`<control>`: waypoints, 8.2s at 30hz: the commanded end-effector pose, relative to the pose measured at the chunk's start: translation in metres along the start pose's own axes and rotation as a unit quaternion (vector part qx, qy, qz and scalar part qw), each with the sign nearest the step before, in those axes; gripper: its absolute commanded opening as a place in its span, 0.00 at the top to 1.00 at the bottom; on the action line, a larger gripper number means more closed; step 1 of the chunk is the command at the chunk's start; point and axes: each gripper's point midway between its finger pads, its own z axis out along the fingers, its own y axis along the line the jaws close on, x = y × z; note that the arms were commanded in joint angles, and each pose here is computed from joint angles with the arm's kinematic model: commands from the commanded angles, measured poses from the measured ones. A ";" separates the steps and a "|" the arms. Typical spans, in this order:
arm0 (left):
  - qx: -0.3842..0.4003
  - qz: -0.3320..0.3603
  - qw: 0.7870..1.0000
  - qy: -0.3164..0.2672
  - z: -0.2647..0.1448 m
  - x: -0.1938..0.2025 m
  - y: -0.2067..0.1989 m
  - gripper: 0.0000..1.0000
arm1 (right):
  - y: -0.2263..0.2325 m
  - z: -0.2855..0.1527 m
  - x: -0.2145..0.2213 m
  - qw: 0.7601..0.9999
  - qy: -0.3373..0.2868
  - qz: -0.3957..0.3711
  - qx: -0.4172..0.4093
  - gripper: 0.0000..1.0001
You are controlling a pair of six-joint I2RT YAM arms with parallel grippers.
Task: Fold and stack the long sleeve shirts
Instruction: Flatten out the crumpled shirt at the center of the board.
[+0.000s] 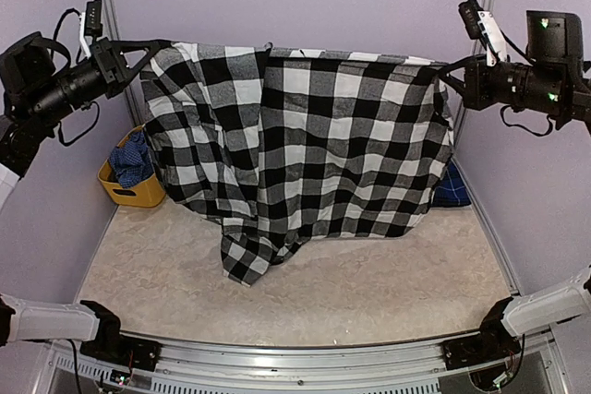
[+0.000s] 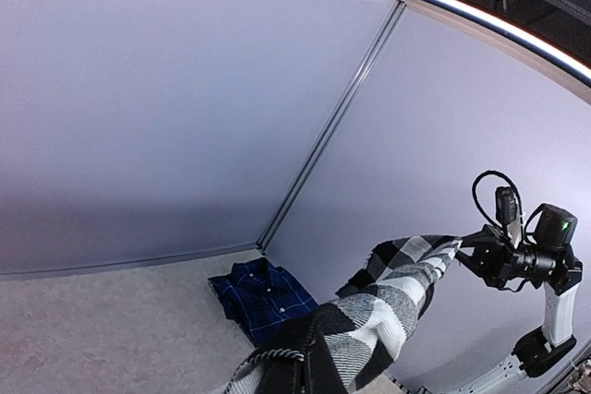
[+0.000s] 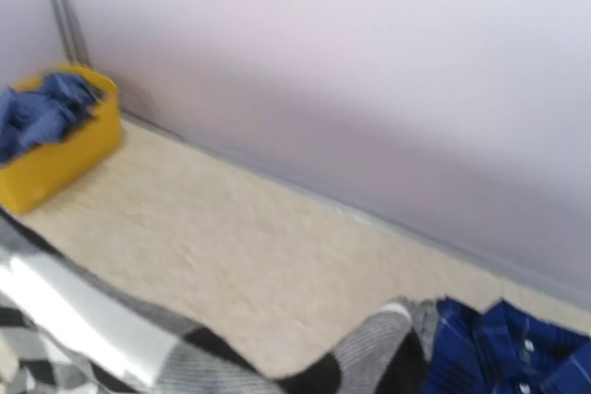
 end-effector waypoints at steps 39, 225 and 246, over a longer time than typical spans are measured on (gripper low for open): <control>0.028 0.045 0.996 -0.072 -0.118 -0.065 -0.094 1.00 | 0.056 -0.119 -0.019 0.971 -0.073 0.060 -0.221 1.00; -0.269 -0.116 0.890 0.349 0.000 0.427 0.196 0.39 | 0.058 0.090 0.435 0.892 0.407 0.187 -0.061 0.06; -0.158 -0.133 0.943 0.263 0.090 0.334 0.189 1.00 | 0.059 0.091 0.434 0.893 0.405 0.185 -0.067 0.06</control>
